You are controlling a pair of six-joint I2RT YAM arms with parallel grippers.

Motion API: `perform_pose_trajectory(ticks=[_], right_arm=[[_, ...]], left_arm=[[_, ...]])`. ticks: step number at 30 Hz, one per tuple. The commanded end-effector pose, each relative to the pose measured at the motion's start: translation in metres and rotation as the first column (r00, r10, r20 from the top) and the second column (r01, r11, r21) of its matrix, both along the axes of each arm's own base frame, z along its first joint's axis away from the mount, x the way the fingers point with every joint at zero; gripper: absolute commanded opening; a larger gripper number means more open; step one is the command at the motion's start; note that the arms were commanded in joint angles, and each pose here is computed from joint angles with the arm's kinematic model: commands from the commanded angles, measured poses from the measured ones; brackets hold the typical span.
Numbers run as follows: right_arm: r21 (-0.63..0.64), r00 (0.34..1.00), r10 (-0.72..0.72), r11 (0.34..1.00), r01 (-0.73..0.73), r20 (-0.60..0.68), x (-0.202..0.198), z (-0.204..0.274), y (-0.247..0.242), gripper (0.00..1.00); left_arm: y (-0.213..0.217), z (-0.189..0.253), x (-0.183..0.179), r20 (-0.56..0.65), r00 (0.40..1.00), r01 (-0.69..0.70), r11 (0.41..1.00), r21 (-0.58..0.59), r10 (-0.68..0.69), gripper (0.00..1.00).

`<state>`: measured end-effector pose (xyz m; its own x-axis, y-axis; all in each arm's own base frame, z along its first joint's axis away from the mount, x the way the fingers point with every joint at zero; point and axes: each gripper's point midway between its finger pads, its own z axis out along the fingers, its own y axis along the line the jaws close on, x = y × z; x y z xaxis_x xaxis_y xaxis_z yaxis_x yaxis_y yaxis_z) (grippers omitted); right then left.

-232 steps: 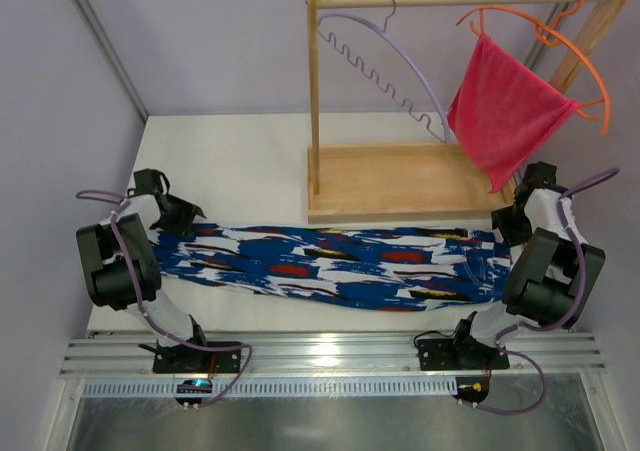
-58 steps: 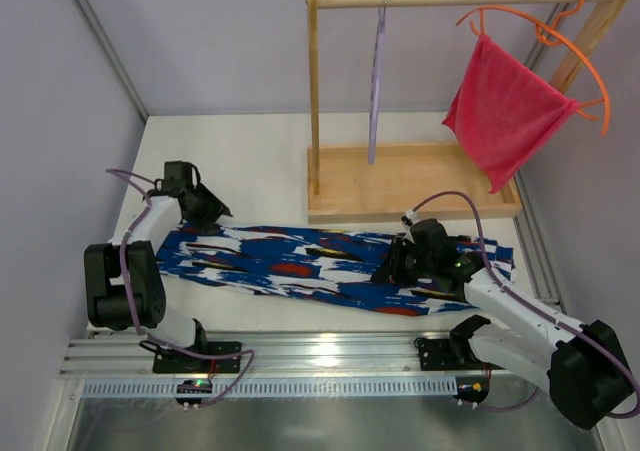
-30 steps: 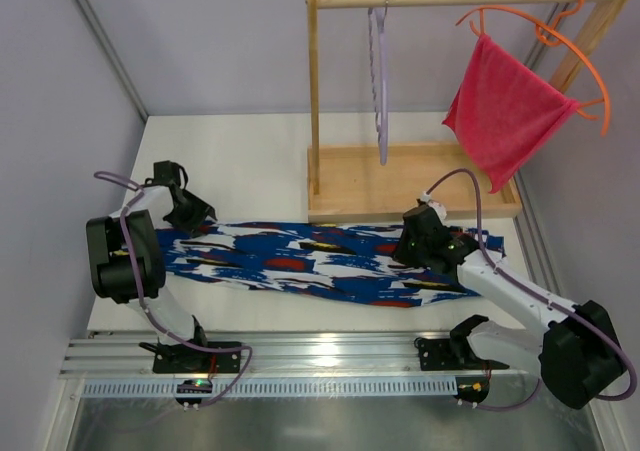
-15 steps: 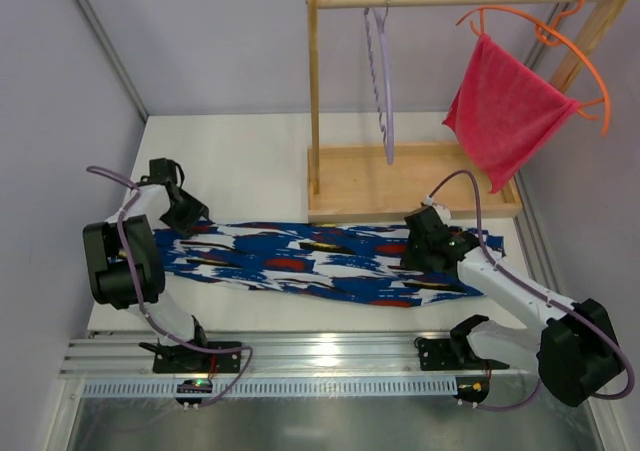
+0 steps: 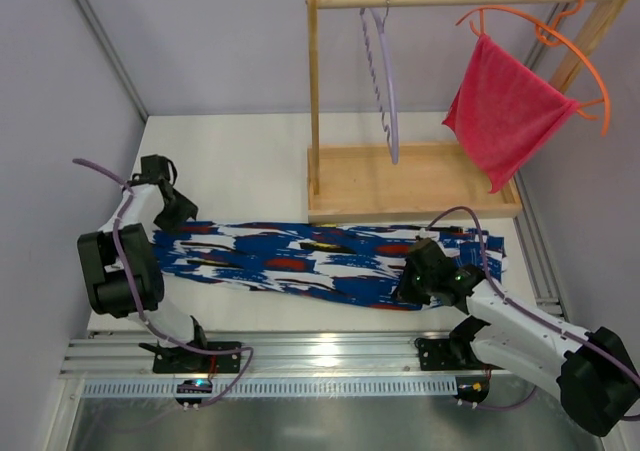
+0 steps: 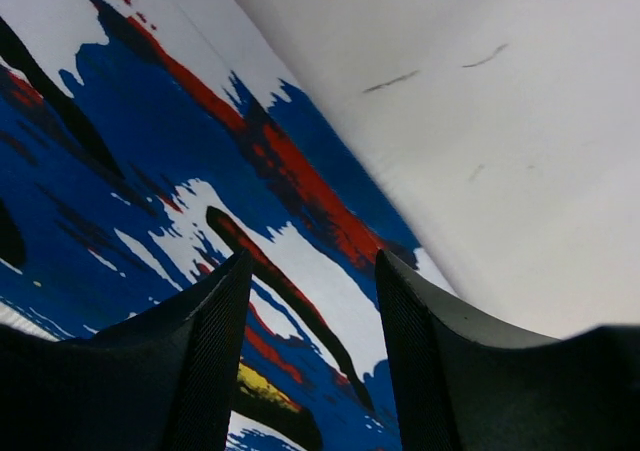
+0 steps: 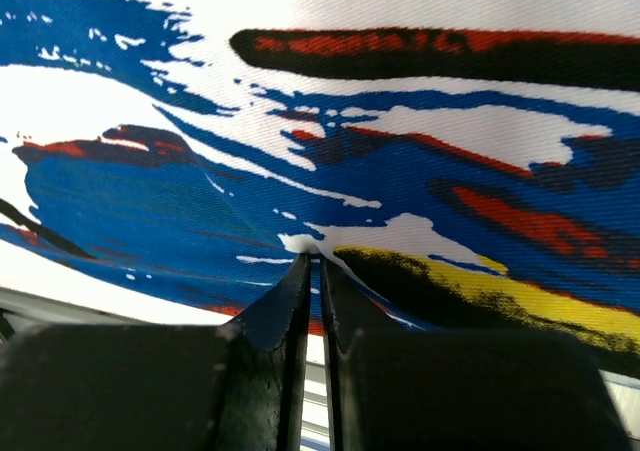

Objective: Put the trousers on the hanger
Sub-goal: Fold the trousers

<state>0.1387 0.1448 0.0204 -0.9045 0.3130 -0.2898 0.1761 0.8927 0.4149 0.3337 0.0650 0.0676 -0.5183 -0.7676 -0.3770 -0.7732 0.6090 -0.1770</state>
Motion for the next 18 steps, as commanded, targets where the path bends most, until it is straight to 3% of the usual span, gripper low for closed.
perform_pose_trajectory(ticks=[1, 5, 10, 13, 18], right_arm=[[-0.1, 0.995, -0.098, 0.99, 0.1, 0.021, 0.013, -0.007, -0.017, 0.1], [-0.184, 0.992, -0.124, 0.975, 0.126, 0.025, 0.024, 0.013, -0.025, 0.1], [-0.15, 0.968, -0.167, 0.969, 0.196, 0.187, 0.059, 0.068, -0.023, 0.11], [-0.175, 0.972, -0.167, 0.965, 0.195, 0.166, 0.064, 0.054, -0.023, 0.11], [-0.183, 0.98, -0.173, 0.965, 0.189, 0.103, 0.061, 0.008, -0.02, 0.11]], left_arm=[[0.011, -0.024, -0.015, -0.097, 0.995, -0.019, 1.0, 0.015, 0.021, 0.53], [0.01, -0.014, -0.009, -0.076, 0.997, -0.012, 1.0, 0.007, 0.012, 0.53], [0.012, 0.014, 0.0, 0.016, 1.0, -0.012, 1.0, 0.025, 0.012, 0.56], [0.016, 0.015, -0.004, 0.038, 0.999, -0.034, 0.999, 0.022, 0.034, 0.63], [0.044, 0.027, -0.025, 0.068, 0.993, -0.102, 0.993, 0.056, 0.098, 0.62]])
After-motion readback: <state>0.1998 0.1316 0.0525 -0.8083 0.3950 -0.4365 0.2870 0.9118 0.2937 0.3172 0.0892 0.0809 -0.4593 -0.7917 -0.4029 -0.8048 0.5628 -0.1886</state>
